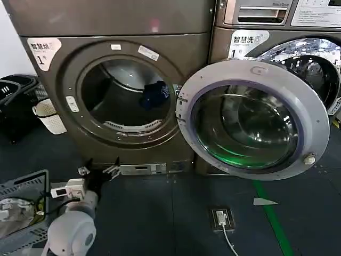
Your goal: Grasp the clothes from the dryer.
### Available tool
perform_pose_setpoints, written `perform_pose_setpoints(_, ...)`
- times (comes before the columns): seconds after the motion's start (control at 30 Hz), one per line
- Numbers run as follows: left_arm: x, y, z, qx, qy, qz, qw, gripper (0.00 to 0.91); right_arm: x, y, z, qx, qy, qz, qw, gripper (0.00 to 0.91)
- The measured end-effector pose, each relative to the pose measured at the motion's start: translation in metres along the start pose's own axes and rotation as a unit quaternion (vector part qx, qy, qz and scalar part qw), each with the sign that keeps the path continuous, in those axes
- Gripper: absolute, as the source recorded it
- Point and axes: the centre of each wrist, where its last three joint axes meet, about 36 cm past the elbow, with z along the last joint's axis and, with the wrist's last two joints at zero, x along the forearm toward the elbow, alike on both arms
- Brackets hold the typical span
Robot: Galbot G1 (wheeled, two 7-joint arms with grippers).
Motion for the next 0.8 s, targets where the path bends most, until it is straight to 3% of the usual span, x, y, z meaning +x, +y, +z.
perform_pose_setpoints(0.8, -0.012, -0.006, 0.000, -0.007, -0.002, 0.009, 1.000, 0.907, 0.002, -0.005, 0.003, -0.004, -0.005, 0.007, 1.000, 0.907)
